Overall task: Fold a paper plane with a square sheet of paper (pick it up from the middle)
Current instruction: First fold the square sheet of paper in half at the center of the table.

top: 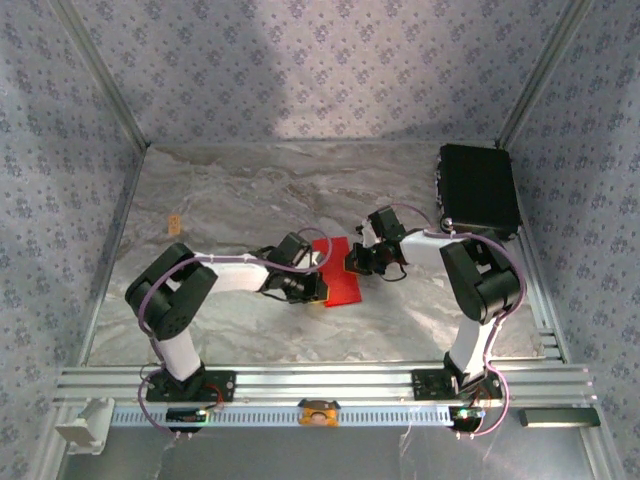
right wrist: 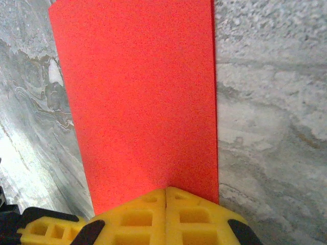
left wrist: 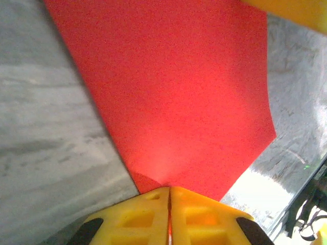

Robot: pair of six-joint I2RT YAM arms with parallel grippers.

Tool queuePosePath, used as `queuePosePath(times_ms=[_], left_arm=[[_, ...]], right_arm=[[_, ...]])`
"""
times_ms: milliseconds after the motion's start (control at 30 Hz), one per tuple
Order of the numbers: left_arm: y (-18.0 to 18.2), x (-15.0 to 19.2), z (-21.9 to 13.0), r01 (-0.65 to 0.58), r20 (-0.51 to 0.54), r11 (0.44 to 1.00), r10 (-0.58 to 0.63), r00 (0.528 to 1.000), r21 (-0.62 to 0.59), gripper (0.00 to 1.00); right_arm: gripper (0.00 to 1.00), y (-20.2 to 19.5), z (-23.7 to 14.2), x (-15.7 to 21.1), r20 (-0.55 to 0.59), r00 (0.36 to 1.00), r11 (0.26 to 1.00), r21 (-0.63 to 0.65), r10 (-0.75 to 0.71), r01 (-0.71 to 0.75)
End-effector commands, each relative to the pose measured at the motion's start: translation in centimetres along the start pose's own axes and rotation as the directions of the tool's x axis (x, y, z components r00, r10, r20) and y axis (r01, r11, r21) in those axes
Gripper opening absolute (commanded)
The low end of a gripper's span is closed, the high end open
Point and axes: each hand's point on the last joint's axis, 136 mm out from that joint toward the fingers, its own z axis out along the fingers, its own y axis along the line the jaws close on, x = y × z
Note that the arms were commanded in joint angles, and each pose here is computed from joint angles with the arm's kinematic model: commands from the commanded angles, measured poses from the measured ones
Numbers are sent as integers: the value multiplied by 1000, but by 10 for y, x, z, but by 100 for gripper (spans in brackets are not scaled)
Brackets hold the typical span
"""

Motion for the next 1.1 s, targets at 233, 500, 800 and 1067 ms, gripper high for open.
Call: queuePosePath(times_ms=[233, 500, 800, 1067], left_arm=[[-24, -14, -23, 29, 109, 999, -32, 994, 28, 10], [-38, -11, -9, 53, 35, 991, -58, 998, 126, 11], [2, 14, 11, 133, -45, 989, -131, 990, 57, 11], [9, 30, 3, 96, -59, 995, -94, 994, 33, 11]], right_arm=[[0, -47, 4, 33, -70, 993, 979, 189, 96, -81], [0, -48, 3, 32, -69, 993, 978, 190, 96, -82], [0, -49, 5, 34, -73, 992, 978, 190, 100, -85], [0, -49, 5, 33, -73, 992, 978, 189, 102, -86]])
